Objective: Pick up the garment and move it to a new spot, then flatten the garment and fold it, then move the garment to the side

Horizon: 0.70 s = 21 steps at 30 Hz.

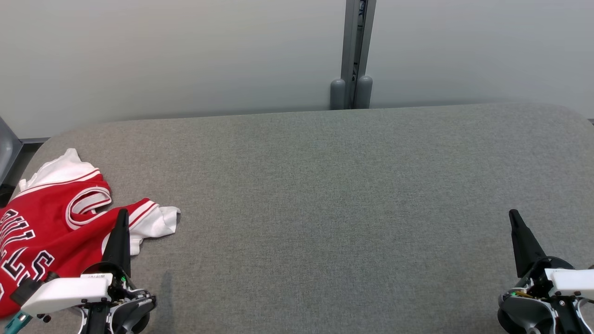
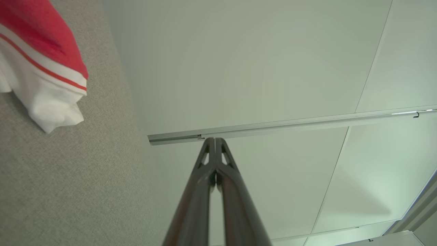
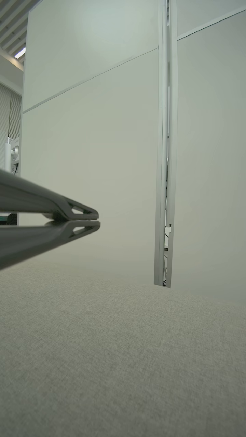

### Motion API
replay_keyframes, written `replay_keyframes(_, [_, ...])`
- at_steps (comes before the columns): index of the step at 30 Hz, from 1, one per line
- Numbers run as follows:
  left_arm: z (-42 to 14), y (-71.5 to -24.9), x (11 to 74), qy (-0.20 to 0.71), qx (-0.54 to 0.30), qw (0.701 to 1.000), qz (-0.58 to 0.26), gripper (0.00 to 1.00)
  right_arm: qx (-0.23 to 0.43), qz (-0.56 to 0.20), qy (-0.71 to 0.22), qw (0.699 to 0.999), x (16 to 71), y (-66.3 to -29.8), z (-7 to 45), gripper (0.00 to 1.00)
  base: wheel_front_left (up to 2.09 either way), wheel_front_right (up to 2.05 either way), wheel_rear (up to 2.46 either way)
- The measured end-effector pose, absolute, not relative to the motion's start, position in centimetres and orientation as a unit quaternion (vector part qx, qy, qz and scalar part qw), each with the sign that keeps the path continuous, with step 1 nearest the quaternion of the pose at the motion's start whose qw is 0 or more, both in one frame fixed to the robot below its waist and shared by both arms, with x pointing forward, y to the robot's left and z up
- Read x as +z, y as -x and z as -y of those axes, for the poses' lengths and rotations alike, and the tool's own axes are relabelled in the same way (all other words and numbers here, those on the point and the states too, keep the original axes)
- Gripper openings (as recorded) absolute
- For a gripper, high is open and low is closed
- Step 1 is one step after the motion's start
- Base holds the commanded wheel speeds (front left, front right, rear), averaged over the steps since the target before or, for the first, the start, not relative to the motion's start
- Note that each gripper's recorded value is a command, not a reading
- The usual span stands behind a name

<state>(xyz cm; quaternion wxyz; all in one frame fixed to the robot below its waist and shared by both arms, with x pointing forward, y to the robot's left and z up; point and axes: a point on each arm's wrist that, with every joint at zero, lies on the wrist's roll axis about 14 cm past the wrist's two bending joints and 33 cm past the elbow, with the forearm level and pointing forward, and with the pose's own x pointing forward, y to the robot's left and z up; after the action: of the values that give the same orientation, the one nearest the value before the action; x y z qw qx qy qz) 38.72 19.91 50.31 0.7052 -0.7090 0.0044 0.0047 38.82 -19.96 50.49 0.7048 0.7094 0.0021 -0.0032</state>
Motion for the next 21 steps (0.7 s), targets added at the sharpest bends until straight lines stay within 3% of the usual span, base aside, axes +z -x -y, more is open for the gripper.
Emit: replay_keyframes(21, [-19.91,-38.72,50.31,0.709,0.005,0.705,-0.004,0.0,-0.003,-0.002,-0.709,0.705,50.49,-38.82,19.95,0.0,0.0,0.0,0.0])
